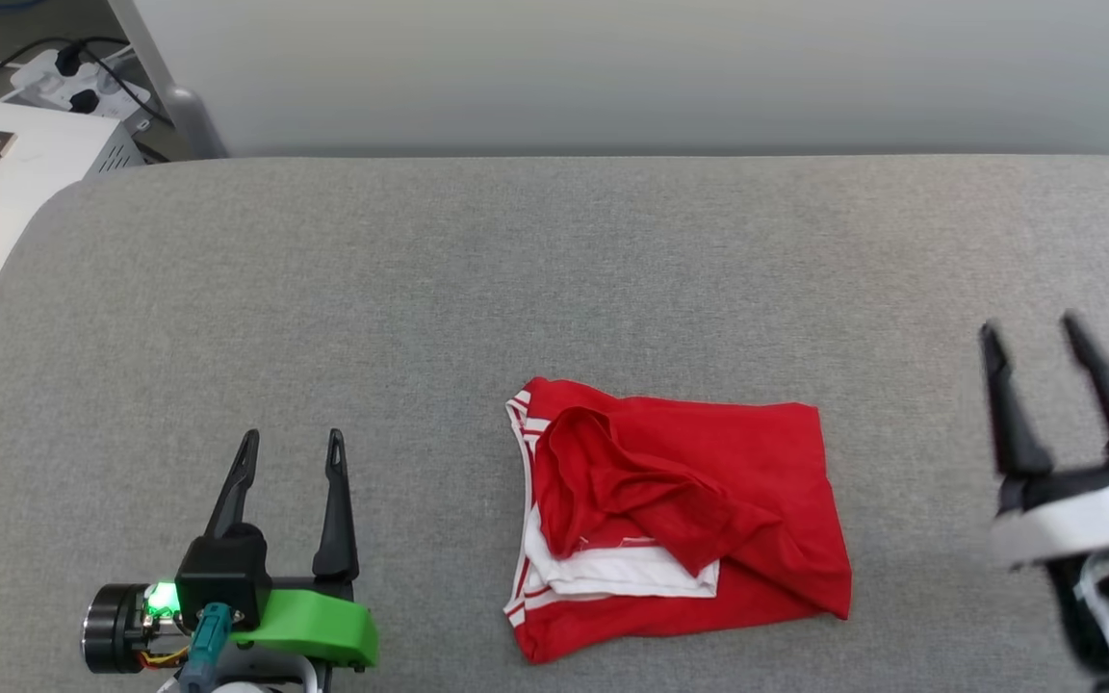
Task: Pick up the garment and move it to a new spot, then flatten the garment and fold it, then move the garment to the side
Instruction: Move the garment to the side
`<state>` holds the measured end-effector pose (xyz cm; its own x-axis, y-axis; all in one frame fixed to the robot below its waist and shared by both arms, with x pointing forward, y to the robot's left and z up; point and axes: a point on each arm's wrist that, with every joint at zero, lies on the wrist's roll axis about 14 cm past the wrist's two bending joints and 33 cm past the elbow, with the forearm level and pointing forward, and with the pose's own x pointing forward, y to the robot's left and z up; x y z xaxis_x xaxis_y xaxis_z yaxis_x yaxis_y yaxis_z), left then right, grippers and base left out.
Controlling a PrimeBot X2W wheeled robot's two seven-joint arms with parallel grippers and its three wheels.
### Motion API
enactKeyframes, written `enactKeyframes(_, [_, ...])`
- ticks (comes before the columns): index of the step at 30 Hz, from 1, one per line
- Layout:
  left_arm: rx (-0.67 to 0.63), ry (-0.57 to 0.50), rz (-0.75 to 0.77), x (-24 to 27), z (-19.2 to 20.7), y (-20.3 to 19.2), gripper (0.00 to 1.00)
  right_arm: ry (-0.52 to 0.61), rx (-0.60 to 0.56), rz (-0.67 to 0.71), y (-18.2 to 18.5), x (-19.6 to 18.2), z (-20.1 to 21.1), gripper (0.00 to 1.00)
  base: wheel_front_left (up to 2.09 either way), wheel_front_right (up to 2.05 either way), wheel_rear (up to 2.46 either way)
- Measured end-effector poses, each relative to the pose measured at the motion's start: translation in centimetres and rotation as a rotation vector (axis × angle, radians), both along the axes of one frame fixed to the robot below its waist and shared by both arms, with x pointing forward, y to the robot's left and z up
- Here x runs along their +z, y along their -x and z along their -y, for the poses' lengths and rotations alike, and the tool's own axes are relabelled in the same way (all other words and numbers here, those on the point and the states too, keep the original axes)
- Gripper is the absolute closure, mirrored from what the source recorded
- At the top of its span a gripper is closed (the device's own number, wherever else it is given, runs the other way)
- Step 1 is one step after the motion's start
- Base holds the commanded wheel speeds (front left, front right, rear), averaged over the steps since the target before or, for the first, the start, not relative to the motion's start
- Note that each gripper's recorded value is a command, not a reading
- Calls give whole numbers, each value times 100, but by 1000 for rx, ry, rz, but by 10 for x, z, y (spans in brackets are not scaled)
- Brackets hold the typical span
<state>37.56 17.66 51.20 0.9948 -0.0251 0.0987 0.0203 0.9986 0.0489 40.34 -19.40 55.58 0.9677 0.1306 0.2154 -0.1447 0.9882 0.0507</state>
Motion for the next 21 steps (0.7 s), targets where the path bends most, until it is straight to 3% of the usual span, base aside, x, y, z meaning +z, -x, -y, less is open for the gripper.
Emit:
enactKeyframes(3, [6,1,-9,-3,-1,0,0,35,0,78,-19,35,9,0,0,0,0])
enactKeyframes(6, [9,3,-18,-6,-2,-1,0,78,40,42,-37,48,8,0,0,0,0])
enactKeyframes(12, [17,7,-27,-9,-3,-3,0,86,174,-361,-50,-2,-6,0,0,0,0])
enactKeyframes(21, [29,7,-29,-11,-6,-13,0,0,368,-885,-17,-92,-36,0,0,0,0])
